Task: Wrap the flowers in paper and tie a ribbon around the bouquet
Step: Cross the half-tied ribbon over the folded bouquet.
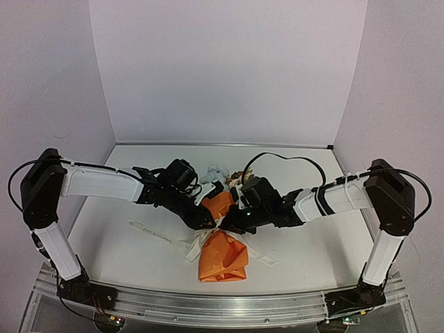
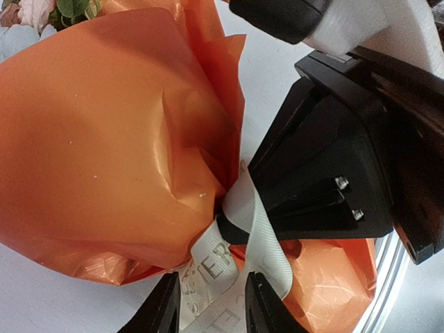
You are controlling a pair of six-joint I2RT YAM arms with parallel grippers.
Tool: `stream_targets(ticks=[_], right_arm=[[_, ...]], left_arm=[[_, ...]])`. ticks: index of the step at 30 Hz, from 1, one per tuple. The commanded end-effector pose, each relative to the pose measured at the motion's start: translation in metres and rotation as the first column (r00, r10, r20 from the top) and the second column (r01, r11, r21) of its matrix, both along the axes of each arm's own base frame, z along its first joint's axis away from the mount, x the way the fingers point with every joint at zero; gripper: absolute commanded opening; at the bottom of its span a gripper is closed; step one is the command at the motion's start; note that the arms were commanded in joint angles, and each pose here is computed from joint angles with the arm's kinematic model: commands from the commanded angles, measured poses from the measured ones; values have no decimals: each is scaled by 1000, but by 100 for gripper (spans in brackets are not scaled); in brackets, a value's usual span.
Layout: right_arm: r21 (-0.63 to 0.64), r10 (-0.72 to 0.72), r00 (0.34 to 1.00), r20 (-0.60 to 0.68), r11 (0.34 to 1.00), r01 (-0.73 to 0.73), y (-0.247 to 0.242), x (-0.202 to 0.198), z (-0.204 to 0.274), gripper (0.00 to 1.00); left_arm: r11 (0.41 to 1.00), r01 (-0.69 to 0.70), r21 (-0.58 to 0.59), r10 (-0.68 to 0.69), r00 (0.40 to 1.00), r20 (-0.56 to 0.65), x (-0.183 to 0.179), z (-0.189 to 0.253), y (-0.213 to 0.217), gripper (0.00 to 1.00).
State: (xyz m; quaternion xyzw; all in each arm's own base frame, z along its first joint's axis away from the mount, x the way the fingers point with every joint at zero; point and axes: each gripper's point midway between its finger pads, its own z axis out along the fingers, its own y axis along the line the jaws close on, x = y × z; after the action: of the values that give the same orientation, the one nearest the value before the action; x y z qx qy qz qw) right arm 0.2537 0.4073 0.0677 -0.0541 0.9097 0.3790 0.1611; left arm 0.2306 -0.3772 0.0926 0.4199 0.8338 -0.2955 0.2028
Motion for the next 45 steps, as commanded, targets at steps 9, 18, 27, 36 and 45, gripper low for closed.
stream_targets(ticks=[9,18,27,36,45], right_arm=[[4,20,1000,16,1000,-21,0,1,8,0],[-2,45,999,28,999,-45,-6,-5,15,0],[-28,78,995,57,997,-76,-21,-16,30,16],[-135,75,993,88,989,-62,-57,-28,24,21],[-240,98,989,112,968,-69,-89,-38,23,26]], left_arm=[[997,48,-66,-47,999,11,3,19,-20,16],[991,81,-106,-86,995,-43,-8,41,-26,0],[989,103,-106,-121,977,-175,-18,56,-36,0],[988,72,-137,-115,933,-341,-19,61,-59,0],[978,-53,-202,-46,889,-456,-6,68,-84,0]])
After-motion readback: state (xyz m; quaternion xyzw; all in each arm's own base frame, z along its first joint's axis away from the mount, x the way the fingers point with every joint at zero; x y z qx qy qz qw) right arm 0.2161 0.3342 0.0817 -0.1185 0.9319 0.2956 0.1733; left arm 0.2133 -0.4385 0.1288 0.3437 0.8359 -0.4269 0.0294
